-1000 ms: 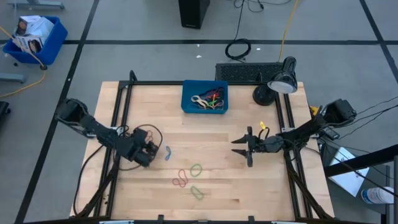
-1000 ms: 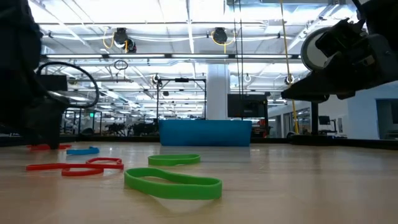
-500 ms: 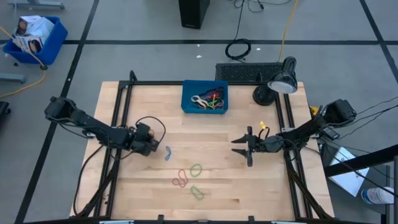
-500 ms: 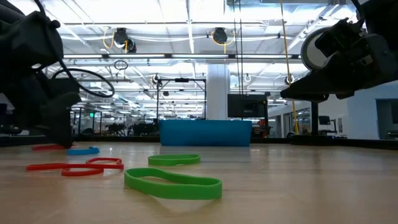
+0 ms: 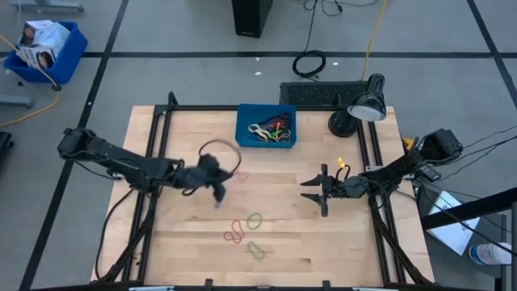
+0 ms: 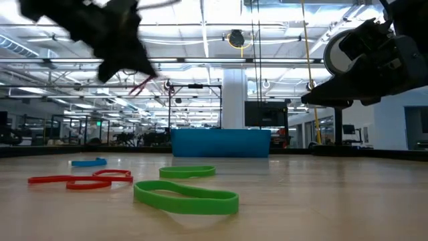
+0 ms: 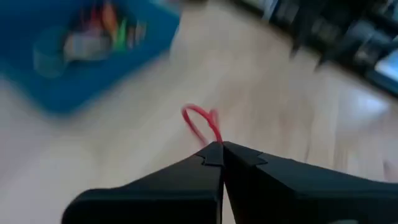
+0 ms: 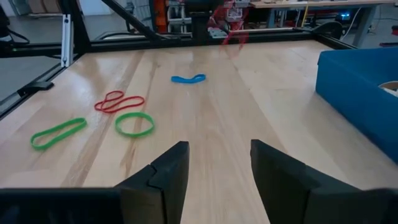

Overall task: Pick and place rubber bands into bin
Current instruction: Put the red rubber band into the blue bin, then put the green rubber band into the blue bin

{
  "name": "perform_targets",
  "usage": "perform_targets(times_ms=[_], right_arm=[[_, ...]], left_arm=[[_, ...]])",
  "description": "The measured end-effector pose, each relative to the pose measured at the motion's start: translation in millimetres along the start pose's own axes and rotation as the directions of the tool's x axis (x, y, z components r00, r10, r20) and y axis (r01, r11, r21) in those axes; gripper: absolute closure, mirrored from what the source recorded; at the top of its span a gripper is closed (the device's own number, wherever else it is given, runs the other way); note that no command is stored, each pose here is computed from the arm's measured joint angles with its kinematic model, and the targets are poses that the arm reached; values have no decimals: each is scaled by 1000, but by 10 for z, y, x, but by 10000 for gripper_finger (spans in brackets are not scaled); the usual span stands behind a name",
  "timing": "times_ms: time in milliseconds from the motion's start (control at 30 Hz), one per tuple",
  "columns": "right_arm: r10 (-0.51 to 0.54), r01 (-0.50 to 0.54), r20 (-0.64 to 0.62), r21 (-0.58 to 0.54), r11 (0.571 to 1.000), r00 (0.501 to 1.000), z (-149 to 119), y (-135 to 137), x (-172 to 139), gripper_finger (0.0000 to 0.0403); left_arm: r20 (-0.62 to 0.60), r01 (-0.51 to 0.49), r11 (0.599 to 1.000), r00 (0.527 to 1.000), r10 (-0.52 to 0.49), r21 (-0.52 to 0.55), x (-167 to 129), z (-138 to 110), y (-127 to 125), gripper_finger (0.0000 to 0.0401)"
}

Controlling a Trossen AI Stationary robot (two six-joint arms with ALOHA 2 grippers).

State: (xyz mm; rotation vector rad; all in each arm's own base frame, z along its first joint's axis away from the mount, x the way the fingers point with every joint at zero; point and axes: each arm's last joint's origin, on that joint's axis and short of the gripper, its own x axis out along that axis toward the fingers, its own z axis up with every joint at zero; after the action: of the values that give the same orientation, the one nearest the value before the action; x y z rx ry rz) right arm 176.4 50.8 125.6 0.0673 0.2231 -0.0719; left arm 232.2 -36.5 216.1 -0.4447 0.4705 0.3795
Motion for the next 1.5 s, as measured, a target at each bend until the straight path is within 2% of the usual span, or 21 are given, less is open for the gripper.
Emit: perform_targets(times_ms=[67, 167, 300, 467, 633, 733, 867, 967, 1067, 1167, 1300, 1367, 1500], right_arm=[[0, 0, 2, -2, 1000, 1000, 3, 0, 0, 241], [1, -1, 4, -1, 1000, 1000, 4, 1, 0, 241], [1, -1, 4, -9, 1000, 1000, 4, 1, 0, 241], [-1, 1, -4, -13, 1000, 1000, -3, 0, 1, 241], [0, -1, -11, -16, 1000, 1000, -10, -1, 1, 241], [1, -2, -12, -16, 1000, 1000, -11, -1, 1, 241], [1, -1, -17, -18, 1000, 1000, -16, -1, 0, 241], [0, 0, -25, -22, 1000, 1000, -24, -2, 1, 241], [-4, 3, -48, -30, 1000, 999, -47, -6, 0, 241], [-6, 4, -60, -31, 1000, 998, -60, -8, -1, 241], [-6, 6, -77, 2, 1000, 997, -77, -10, -2, 241], [-7, 10, -87, 32, 999, 996, -87, -12, -3, 241], [5, 6, -88, 129, 992, 996, -86, -8, -3, 241]], left_arm=[[86, -5, 998, 996, -1, 63, 65, 226, -21, 397], [184, -70, 988, 982, 44, 134, 223, 550, 36, 398], [229, -91, 978, 972, 47, 185, 532, 929, 215, 396], [241, -190, 952, 962, 131, 238, 947, 1237, 511, 398], [208, -279, 930, 950, 232, 239, 1279, 1346, 808, 374], [155, -283, 926, 956, 250, 250, 1409, 1326, 960, 338], [73, -259, 934, 966, 249, 245, 1492, 1256, 1112, 269], [-16, -276, 931, 958, 287, 238, 1452, 1196, 1172, 220], [-116, -312, 920, 931, 346, 236, 1270, 1166, 1159, 192], [-187, -381, 885, 881, 436, 269, 1008, 1120, 1017, 191], [-143, -443, 835, 850, 507, 327, 635, 952, 672, 220], [-94, -425, 849, 876, 473, 313, 471, 803, 493, 239], [-33, -317, 911, 941, 337, 263, 239, 379, 232, 273]])
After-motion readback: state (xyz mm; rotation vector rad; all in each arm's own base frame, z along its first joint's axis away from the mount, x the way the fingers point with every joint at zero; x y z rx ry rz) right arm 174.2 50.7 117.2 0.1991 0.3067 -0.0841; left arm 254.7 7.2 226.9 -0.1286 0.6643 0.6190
